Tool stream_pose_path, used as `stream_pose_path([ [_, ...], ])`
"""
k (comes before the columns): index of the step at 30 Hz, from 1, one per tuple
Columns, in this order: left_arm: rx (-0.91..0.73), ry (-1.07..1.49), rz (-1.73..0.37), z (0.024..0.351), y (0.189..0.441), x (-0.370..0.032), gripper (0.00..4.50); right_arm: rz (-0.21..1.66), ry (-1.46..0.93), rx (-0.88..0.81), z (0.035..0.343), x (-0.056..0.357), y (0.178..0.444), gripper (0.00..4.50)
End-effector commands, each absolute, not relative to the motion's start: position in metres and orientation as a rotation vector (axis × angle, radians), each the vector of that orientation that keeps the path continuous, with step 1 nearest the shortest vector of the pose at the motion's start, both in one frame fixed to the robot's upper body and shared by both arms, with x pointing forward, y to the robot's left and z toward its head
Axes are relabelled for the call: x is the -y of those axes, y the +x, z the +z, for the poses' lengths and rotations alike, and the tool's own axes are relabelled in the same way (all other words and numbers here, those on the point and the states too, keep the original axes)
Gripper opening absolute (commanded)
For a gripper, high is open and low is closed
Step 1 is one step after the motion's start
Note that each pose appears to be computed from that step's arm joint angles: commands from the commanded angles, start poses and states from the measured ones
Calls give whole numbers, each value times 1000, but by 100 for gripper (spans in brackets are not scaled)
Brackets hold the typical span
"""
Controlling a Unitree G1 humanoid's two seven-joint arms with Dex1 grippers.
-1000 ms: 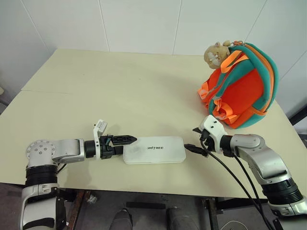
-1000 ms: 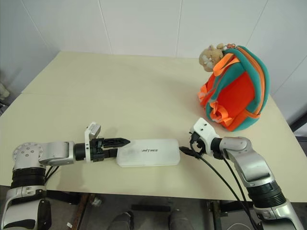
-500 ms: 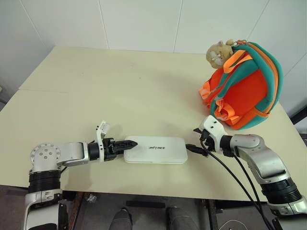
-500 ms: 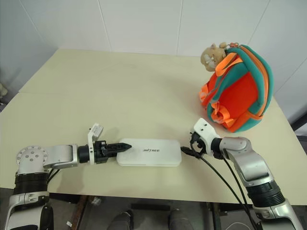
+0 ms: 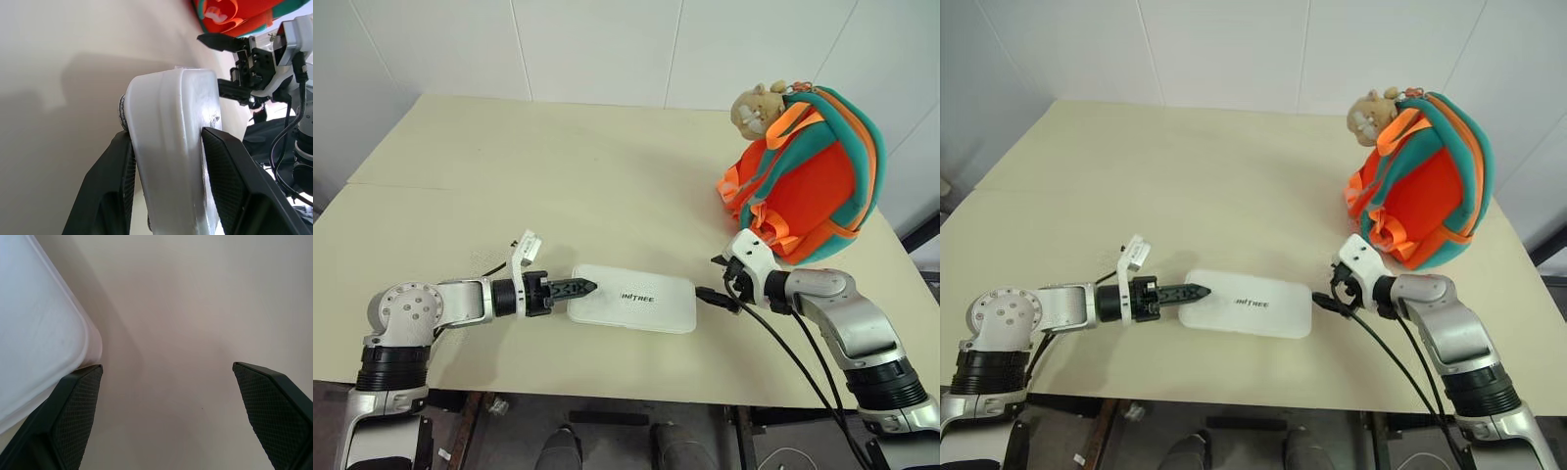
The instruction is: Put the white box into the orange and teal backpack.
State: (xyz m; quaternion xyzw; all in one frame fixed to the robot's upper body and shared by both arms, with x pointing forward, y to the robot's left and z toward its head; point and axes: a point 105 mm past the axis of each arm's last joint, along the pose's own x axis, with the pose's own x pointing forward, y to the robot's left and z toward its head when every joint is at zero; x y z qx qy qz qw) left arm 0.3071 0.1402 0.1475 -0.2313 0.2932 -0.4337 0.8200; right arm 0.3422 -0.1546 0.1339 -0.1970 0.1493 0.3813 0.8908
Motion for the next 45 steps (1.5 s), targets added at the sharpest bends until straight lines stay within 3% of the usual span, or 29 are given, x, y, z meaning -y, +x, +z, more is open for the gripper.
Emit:
stream_pose_path([
  [1,-551,-424,-899,156,312,-148,176,793,-356,-205,160,151,343,450],
  [7,-387,-415,-1008,189,307,-154,176,690,-268,-143,175,168,350,450],
  [11,-376,-399,-1043,193,303,-158,176,652,-236,-120,179,171,352,450],
  [17,-531,-222,-1039,178,293,-177,176,584,-229,-89,184,176,358,450],
  [24,-582,-93,-1038,181,293,-191,176,501,-195,-44,192,184,367,450],
  [36,-352,-195,-1082,227,300,-190,176,353,-108,30,205,193,381,450],
  [45,-300,-233,-1088,236,297,-190,176,237,-64,72,211,203,390,450],
])
